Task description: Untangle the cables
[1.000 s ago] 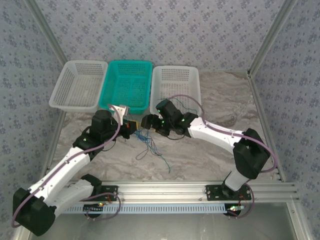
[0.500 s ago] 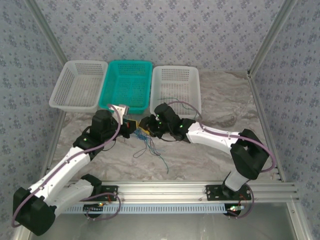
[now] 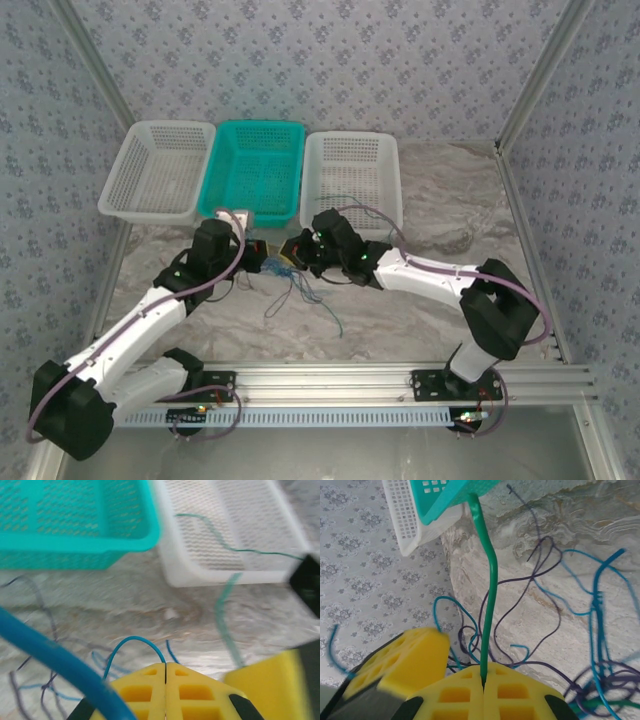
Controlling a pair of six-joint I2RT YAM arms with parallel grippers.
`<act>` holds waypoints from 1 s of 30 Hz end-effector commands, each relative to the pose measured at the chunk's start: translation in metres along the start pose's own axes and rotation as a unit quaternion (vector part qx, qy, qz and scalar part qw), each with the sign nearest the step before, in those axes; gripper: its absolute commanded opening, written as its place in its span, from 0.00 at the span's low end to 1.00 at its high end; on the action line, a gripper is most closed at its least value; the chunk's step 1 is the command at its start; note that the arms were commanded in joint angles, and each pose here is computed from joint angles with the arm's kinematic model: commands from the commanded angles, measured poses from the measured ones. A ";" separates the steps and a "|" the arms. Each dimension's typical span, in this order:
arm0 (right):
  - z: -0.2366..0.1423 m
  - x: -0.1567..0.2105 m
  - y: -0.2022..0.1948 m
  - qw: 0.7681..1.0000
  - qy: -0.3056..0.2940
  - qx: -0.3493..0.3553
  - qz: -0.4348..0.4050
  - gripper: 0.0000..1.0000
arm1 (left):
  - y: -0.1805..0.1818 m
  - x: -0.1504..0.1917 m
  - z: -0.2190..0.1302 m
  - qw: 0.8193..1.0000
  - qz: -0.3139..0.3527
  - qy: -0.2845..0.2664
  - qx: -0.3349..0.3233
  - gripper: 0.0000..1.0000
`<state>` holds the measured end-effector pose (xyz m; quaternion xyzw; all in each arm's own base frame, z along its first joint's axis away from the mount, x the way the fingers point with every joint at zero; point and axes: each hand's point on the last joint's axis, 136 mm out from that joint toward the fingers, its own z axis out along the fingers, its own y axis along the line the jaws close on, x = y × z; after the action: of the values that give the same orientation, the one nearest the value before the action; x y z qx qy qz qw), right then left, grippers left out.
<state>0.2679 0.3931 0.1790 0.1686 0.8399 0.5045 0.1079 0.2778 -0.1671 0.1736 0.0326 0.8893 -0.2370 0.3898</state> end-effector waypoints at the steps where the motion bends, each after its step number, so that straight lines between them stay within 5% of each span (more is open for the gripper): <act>1: -0.029 -0.021 0.023 0.998 -0.047 -0.040 -0.020 0.00 | 0.049 0.007 -0.008 0.991 -0.051 0.007 -0.122 0.00; 6: -0.059 -0.045 0.020 0.995 -0.088 -0.047 -0.023 0.00 | 0.078 0.028 -0.006 0.981 -0.137 0.032 -0.137 0.00; 19: -0.159 -0.092 -0.021 0.974 -0.223 0.014 -0.022 0.00 | 0.100 0.030 -0.018 0.971 -0.164 0.024 -0.174 0.00; 30: -0.255 -0.127 0.044 0.944 -0.308 -0.050 -0.110 0.00 | 0.119 0.040 -0.022 0.963 -0.169 0.032 -0.205 0.00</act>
<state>0.3030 0.1637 0.3029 0.2513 0.7626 0.4548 0.3853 0.2723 -0.0694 0.1193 -0.1843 0.9182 -0.1382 0.3221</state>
